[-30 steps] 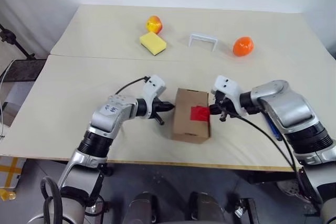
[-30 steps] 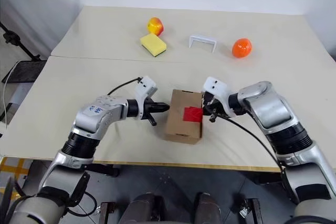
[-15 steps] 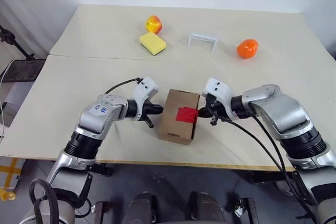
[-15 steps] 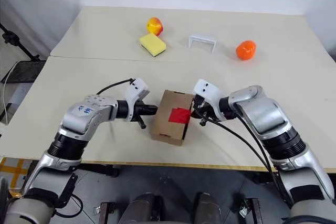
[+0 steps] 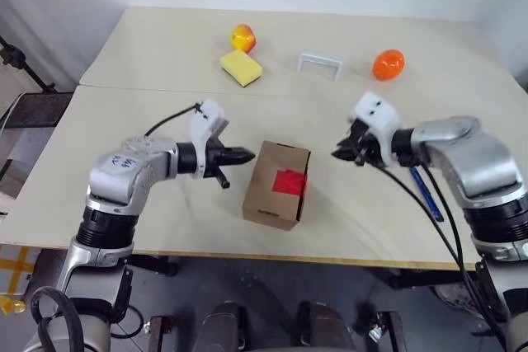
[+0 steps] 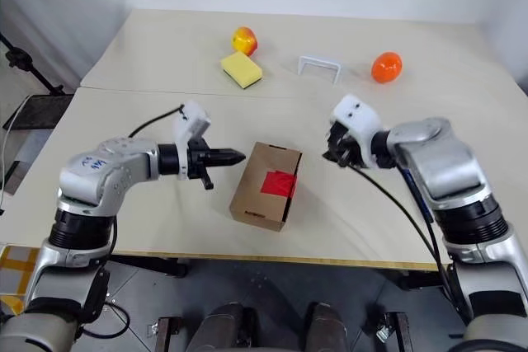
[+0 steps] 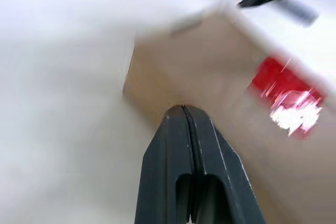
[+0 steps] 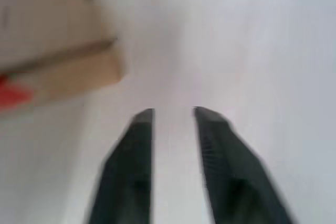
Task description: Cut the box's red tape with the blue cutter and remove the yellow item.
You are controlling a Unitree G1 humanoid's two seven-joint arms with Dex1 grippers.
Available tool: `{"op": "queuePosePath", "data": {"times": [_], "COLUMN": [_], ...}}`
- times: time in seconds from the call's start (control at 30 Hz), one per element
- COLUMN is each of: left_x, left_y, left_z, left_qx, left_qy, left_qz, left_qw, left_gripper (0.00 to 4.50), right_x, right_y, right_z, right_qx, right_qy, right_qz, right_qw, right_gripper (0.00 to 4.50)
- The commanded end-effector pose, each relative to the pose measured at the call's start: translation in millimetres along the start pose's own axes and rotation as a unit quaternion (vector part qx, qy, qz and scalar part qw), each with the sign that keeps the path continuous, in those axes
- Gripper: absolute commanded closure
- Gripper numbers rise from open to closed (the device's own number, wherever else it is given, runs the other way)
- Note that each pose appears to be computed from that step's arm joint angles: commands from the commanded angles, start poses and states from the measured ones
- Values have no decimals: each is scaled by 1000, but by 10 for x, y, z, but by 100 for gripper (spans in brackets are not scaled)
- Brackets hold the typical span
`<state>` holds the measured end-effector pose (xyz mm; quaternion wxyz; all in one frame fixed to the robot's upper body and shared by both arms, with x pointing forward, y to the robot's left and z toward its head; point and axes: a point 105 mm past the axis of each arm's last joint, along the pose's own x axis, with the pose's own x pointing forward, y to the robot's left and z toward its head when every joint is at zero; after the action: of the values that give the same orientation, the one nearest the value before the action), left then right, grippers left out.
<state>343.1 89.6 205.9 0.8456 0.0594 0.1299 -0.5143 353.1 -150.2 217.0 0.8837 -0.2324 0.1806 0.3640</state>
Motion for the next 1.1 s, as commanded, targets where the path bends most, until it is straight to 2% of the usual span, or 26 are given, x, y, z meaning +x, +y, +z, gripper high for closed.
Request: {"op": "queuePosePath", "data": {"times": [0.03, 0.2, 0.23, 0.33, 0.43, 0.57, 0.83, 1.1], "left_x": [97, 233, 264, 389, 417, 417, 375, 367], "left_y": [-97, -80, -87, -77, -57, -48, -43, -74], "left_z": [137, 64, 46, -117, -165, -183, -226, -264], "left_qx": [27, 48, 53, 88, 105, 113, 110, 104], "left_qy": [-11, 16, 23, 72, 91, 98, 106, 109], "left_qz": [-38, -55, -60, -73, -78, -83, -82, -82], "left_qw": [999, 997, 997, 991, 987, 985, 985, 985], "left_gripper": [450, 450, 450, 450, 450, 450, 450, 450], "right_x": [-56, -3, 16, 162, 228, 253, 219, 350], "right_y": [102, 225, 240, 314, 382, 401, 234, 231], "right_z": [193, 184, 176, 61, -17, -163, -444, -592], "right_qx": [15, 22, 26, 37, 36, 23, -18, -45], "right_qy": [-38, -35, -34, -22, -12, 14, 70, 96], "right_qz": [5, 18, 19, 16, 26, 32, 16, 33], "right_qw": [999, 999, 999, 999, 999, 999, 997, 994], "right_gripper": [184, 14, 6, 6, 6, 6, 6, 6]}}
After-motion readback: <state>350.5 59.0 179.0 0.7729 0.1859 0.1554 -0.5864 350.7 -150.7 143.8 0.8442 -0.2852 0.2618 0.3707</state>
